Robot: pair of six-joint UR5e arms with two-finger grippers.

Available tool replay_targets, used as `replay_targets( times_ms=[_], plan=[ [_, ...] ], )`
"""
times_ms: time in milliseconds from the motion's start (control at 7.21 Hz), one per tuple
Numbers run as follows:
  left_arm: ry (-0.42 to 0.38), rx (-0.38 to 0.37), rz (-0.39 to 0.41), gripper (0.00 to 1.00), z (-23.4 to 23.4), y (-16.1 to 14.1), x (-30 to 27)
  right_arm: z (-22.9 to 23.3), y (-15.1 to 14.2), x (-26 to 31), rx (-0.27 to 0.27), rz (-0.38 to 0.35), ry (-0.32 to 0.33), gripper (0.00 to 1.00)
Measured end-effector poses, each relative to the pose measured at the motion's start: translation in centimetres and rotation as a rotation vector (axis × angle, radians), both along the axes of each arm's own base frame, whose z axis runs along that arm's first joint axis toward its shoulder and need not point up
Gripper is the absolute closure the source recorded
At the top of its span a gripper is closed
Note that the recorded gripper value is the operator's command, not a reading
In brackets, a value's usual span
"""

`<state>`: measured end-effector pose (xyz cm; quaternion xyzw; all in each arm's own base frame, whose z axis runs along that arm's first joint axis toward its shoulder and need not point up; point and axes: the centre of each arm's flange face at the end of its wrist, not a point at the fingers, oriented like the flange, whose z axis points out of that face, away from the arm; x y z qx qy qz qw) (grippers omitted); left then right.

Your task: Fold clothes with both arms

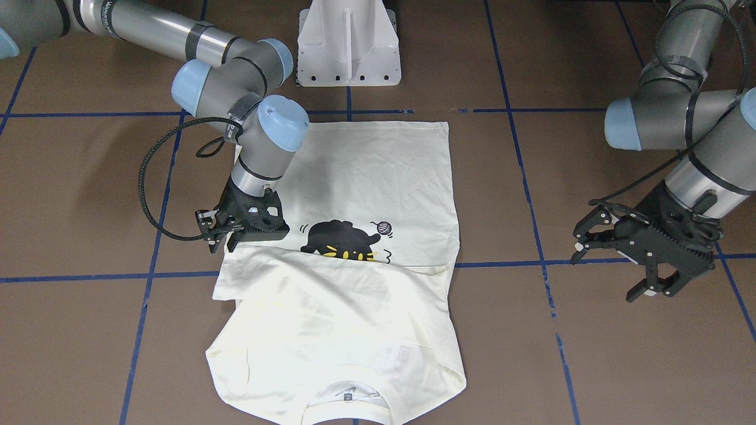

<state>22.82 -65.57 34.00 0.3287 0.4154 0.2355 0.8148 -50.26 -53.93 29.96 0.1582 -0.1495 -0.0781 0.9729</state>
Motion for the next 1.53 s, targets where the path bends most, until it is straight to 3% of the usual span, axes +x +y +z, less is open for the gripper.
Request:
replay_targets(
  times_ms=[277,555,693,1109,1248,1387,1525],
  plan=[
    [0.035,-0.048,-0.02,0.0,0.0,1.2,0.5,-0.7,-1.0,2.1,-0.067,0.023,-0.162,0.0],
    [0.117,-0.139,-0.021,0.0,0.4,6.4,3.8,-0.1,2.1,5.3,-0.11,0.083,-0.341,0.0],
    [0.151,-0.187,-0.041,0.0,0.4,9.6,5.5,-0.1,4.9,7.5,-0.149,0.119,-0.423,0.0],
    [0.24,-0.355,-0.127,0.0,-0.8,22.9,12.6,0.4,17.1,11.4,-0.262,0.258,-0.632,0.0],
    [0.259,-0.416,-0.149,0.06,-0.8,27.1,14.9,1.4,21.3,11.4,-0.276,0.309,-0.687,0.02],
    [0.281,-0.493,-0.182,0.3,-0.8,31.3,17.6,2.0,24.9,11.3,-0.288,0.36,-0.723,0.02],
    [0.303,-0.582,-0.223,0.36,-0.6,35.5,20.6,2.2,27.2,11.4,-0.298,0.389,-0.744,0.01]
  ],
)
